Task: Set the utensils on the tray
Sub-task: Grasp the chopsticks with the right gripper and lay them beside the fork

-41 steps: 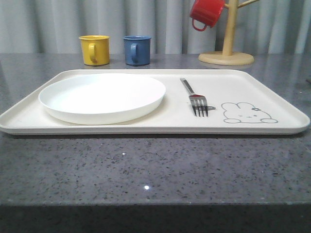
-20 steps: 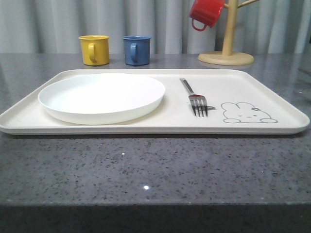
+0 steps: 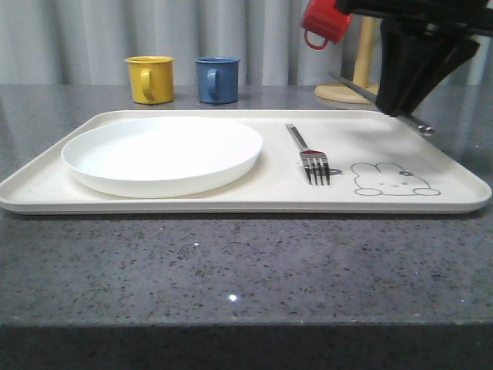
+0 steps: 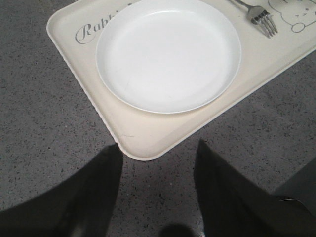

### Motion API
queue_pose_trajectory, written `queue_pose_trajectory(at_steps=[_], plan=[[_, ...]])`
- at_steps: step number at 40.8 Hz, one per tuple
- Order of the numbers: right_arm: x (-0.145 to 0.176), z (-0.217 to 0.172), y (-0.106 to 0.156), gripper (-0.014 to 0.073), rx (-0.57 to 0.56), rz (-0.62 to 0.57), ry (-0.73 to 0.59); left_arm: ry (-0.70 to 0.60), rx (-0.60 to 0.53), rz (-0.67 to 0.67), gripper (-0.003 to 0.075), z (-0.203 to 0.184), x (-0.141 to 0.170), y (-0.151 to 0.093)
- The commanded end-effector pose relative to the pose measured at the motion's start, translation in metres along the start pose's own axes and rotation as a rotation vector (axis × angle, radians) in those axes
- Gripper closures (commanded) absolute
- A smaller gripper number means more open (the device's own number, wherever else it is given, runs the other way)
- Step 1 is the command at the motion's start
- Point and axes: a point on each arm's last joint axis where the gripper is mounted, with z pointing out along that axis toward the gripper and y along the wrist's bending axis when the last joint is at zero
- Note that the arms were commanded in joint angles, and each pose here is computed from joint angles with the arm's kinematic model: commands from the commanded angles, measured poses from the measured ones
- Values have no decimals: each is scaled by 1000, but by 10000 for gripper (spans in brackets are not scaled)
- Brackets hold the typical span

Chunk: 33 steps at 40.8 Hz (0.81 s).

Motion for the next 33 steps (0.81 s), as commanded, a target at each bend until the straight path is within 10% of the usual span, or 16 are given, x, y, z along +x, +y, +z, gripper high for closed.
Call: queue_pose_trajectory(at_steps=[1,33], plan=[[-10,-10,11,591,-48,58,-105,-100,-4,-12,382,-7,-13,0],[-15,-3,8,359,-13,107,-131,-100,-4,-12,382,-7,-13,0]])
